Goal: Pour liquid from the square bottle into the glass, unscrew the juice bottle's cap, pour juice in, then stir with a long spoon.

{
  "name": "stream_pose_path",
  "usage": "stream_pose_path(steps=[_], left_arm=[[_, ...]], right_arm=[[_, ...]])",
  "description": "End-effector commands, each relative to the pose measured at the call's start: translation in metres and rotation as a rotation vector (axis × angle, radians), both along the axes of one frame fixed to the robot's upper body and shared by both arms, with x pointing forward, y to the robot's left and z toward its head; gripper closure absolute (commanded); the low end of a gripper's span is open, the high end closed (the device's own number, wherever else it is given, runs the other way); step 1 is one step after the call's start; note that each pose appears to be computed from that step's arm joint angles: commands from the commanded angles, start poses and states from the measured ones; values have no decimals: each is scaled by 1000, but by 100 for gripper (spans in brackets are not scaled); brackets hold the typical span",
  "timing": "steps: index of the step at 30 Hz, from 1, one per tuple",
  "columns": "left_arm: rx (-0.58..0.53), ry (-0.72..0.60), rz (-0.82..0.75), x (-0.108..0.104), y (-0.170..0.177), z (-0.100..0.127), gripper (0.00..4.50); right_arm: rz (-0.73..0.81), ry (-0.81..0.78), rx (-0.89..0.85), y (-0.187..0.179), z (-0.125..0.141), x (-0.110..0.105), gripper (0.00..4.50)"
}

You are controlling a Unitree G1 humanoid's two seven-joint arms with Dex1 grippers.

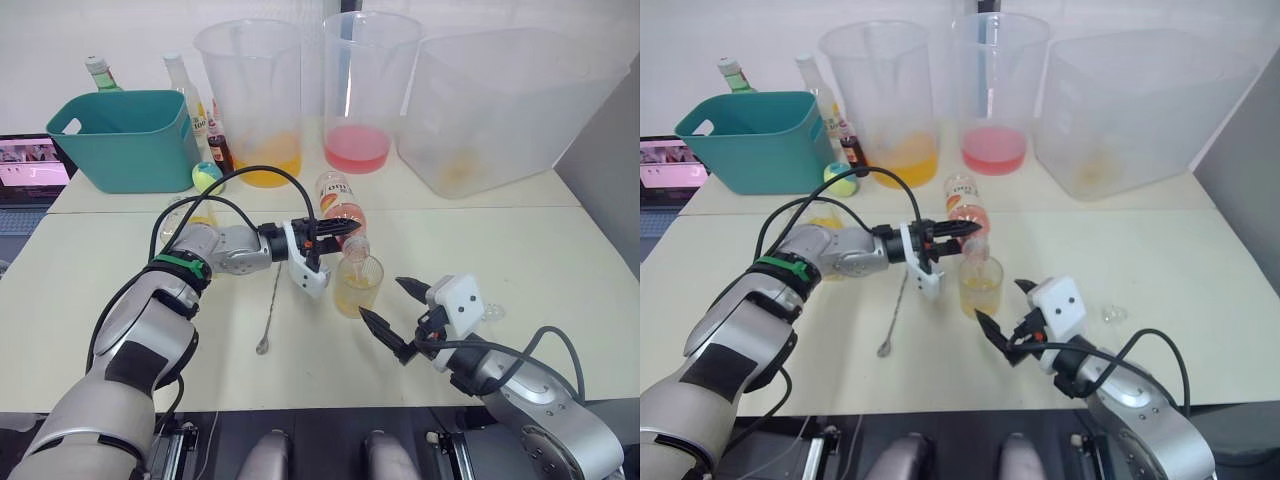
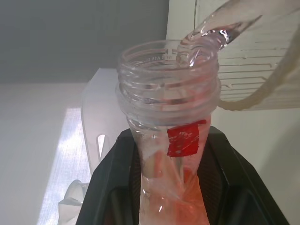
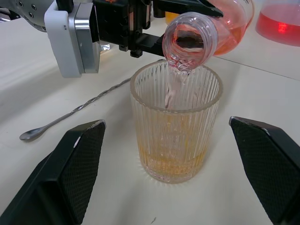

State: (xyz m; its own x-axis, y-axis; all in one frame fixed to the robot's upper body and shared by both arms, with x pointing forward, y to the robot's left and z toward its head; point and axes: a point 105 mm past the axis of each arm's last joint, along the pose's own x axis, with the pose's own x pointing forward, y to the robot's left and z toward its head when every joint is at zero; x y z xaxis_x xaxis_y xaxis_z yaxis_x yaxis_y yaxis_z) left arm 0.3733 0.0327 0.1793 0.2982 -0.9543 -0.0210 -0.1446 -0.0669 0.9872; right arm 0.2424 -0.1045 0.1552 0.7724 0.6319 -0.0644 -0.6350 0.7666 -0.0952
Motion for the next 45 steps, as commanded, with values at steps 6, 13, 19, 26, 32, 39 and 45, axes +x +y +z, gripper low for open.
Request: stream_pose_path(steps=[6, 13, 19, 26, 32, 39, 45], left_arm=[[-52, -86, -14, 2, -3, 28, 330], [-70, -54, 3, 4, -3, 28, 330], [-110, 13, 13, 4, -2, 28, 330], [-168, 163, 31, 5, 1, 27, 330], [-268, 254, 52, 9, 6, 41, 330], [-436, 417, 48, 14, 25, 80, 330], [-561, 653, 34, 9, 57, 113, 330]], right_arm=[[5, -41, 4, -2, 11, -1, 2], [1, -36, -2, -3, 9, 0, 2], [3, -32, -13, -6, 8, 2, 2], [3, -13, -29, -8, 3, 2, 2], [0, -8, -37, -12, 2, 4, 2], [36, -37, -56, -18, 13, 14, 2], [211, -44, -73, -15, 32, 20, 2]])
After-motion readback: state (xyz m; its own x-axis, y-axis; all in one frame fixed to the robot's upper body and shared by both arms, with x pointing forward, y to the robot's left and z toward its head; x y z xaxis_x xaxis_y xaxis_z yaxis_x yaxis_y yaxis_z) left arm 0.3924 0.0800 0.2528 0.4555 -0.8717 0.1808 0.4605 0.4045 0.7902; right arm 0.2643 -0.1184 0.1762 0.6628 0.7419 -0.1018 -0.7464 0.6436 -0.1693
